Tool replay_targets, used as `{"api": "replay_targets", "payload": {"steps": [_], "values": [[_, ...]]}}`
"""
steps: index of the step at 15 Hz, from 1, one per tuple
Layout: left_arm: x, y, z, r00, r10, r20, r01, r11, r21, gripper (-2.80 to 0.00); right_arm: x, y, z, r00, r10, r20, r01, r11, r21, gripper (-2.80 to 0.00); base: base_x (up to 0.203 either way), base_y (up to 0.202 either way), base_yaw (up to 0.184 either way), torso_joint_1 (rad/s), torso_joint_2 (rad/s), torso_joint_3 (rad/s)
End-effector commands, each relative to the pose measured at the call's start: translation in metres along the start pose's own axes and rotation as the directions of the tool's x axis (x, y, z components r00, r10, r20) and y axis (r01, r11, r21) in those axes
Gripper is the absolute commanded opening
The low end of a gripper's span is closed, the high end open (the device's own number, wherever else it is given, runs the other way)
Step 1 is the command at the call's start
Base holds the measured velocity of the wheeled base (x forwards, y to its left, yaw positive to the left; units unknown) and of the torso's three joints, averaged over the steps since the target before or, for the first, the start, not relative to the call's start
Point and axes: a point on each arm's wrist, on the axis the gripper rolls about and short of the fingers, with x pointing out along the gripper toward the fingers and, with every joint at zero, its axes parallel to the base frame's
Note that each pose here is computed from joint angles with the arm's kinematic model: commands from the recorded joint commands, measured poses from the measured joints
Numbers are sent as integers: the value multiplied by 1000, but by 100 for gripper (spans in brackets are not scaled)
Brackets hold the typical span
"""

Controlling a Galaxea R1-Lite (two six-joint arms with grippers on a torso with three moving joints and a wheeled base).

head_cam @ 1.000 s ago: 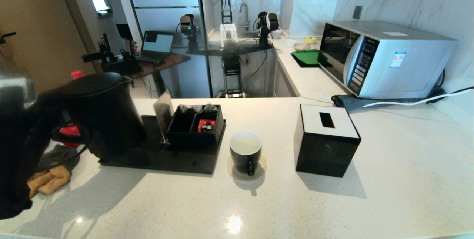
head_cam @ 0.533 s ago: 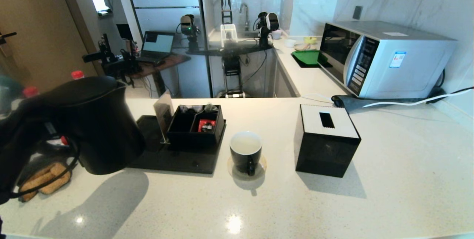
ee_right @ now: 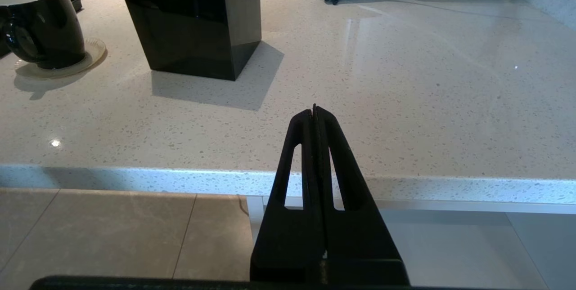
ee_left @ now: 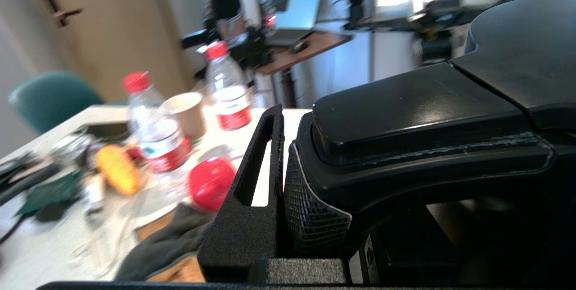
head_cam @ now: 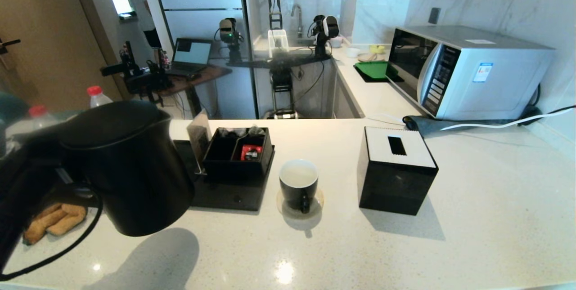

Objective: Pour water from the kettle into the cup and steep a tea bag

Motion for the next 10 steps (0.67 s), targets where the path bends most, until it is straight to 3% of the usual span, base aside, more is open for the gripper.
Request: {"api": "replay_targets", "payload": {"steps": [1, 3, 7, 10], "values": [[-6, -6, 8, 999, -36, 33, 36, 999, 8, -280, 0, 0, 0, 1000, 1, -1, -1, 1000, -1, -280, 0, 0, 0, 0, 0, 0], [-7, -13, 8, 997, -78, 19, 78, 997, 29, -280, 0, 0, 0, 1000, 1, -1, -1, 1000, -1, -280, 0, 0, 0, 0, 0, 0], [-1, -23, 12, 994, -105, 5, 105, 994, 25, -280, 0, 0, 0, 1000, 1, -1, -1, 1000, -1, -280, 0, 0, 0, 0, 0, 0], [-2, -41, 14, 988, -151, -18, 152, 988, 11, -280, 0, 0, 0, 1000, 1, -1, -1, 1000, -1, -280, 0, 0, 0, 0, 0, 0]]}}
